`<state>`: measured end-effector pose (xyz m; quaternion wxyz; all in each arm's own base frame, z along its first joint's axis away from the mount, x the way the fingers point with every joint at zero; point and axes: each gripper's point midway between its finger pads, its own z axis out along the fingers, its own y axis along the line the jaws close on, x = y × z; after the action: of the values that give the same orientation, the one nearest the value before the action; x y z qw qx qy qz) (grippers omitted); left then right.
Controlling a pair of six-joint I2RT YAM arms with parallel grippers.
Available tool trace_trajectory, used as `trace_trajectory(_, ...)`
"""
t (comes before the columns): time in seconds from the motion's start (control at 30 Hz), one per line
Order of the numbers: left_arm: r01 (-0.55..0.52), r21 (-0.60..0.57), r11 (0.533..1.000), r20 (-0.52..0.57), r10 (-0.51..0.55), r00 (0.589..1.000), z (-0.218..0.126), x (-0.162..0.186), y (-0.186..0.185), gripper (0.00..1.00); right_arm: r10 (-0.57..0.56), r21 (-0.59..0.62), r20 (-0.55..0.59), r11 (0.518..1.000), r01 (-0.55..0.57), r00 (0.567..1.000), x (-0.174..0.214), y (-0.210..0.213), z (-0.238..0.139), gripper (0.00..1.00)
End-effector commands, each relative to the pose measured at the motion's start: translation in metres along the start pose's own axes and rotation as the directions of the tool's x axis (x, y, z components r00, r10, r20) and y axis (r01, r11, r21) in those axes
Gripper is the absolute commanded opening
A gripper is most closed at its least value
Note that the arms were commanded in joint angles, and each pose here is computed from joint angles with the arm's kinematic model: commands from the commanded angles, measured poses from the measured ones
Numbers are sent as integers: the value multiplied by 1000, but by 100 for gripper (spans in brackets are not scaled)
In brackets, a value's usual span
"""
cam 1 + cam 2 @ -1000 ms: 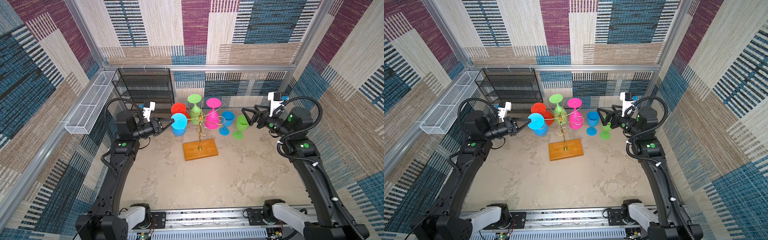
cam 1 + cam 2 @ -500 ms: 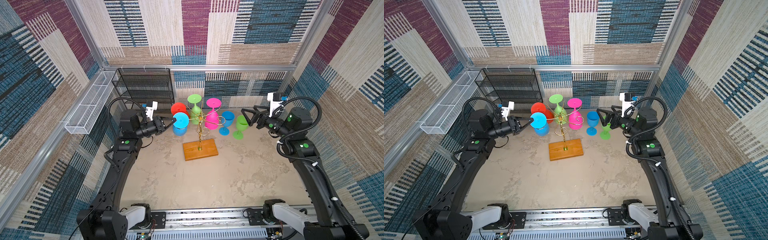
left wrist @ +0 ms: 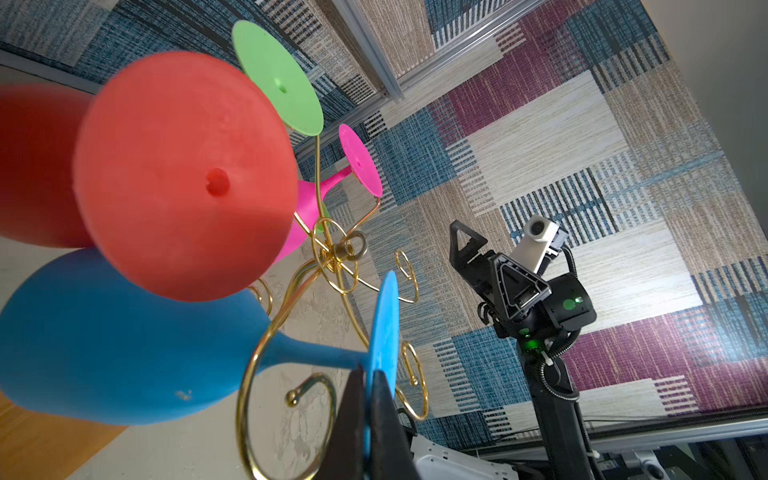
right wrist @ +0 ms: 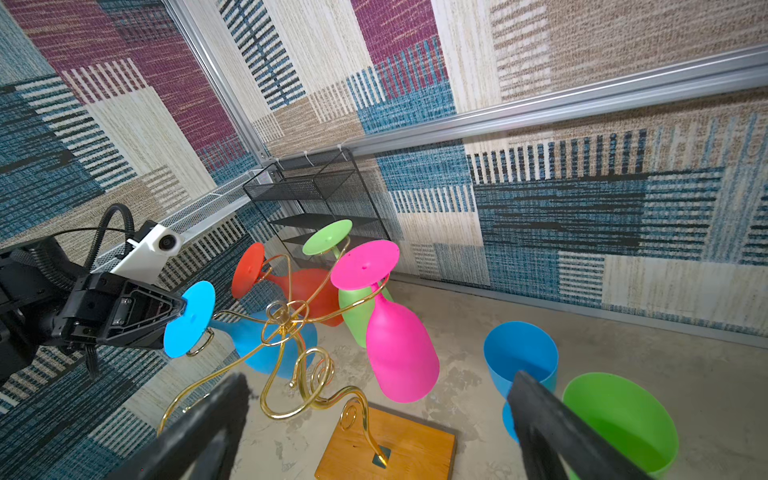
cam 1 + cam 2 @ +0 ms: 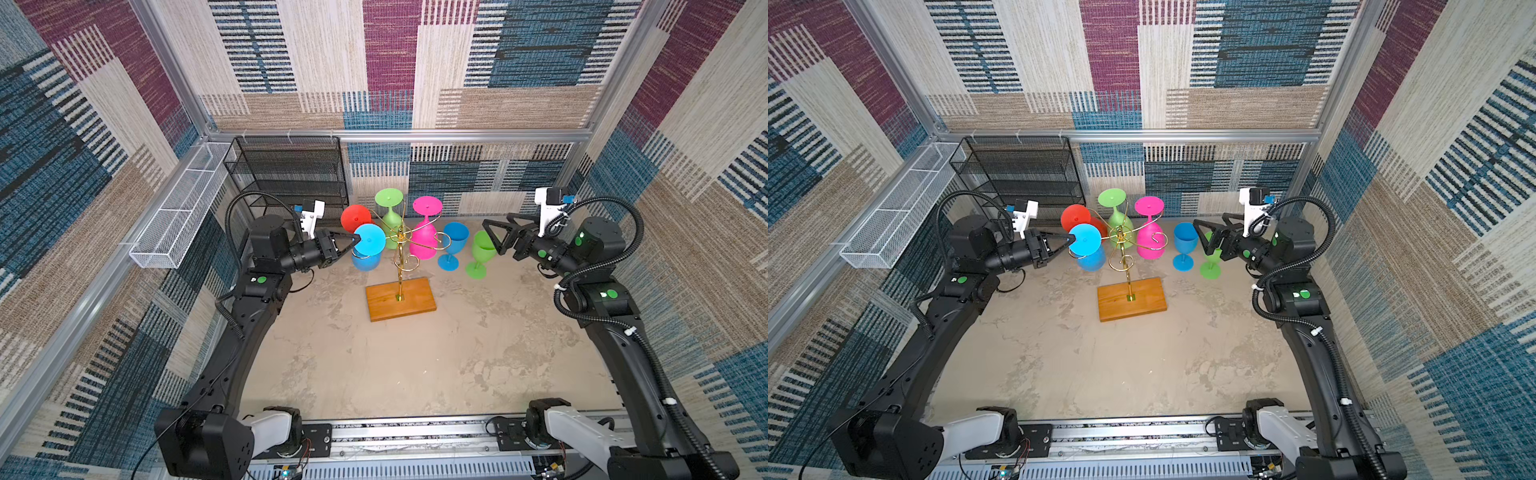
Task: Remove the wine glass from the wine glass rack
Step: 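Slide the blue glass off the rack arm with the left gripper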
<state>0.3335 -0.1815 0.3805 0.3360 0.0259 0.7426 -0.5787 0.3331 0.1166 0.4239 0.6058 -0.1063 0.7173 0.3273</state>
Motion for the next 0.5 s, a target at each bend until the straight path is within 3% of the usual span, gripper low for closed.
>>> trace_trajectory(0.0, -26, 37, 999, -13, 27, 1000, 0, 4, -10, 0, -8, -4, 23, 1000, 8, 1000, -5, 2, 0, 99)
trace_trajectory(0.47, -10, 77, 997, -95, 18, 995, 2, 26, -8, 0, -9, 1, 23, 1000, 9, 1000, -4, 1, -2, 99)
